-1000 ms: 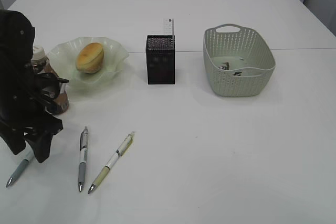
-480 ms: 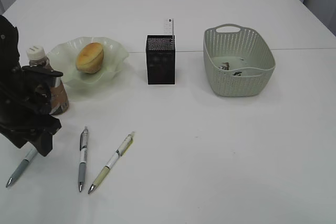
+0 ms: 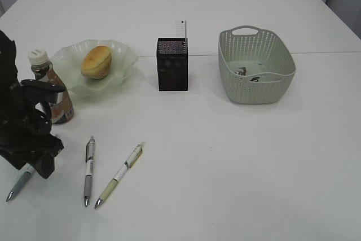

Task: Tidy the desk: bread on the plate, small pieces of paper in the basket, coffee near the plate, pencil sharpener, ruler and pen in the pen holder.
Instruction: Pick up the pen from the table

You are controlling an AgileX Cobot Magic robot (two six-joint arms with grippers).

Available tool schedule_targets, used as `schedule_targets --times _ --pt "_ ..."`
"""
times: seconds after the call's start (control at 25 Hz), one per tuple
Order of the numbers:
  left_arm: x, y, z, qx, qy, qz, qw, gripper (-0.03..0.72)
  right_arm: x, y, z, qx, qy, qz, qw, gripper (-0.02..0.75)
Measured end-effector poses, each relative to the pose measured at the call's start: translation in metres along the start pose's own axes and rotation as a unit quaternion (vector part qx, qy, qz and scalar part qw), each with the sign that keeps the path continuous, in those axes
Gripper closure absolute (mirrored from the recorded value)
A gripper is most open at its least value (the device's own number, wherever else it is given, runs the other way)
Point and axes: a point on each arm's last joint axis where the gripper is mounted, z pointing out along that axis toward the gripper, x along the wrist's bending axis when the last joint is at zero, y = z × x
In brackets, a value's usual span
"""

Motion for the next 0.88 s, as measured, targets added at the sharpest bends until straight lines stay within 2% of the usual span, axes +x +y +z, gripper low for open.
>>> schedule_targets --times 0.4,0.88 --pt "-0.001 0.001 0.005 -0.073 0.000 -0.005 0.997 0.232 0.000 0.000 0.000 0.000 0.000 0.000 1.000 0.309" --pt "0.022 -0.013 0.012 -0.032 0.003 -0.038 0.999 0.232 0.000 0.000 0.000 0.000 0.000 0.000 1.000 0.309"
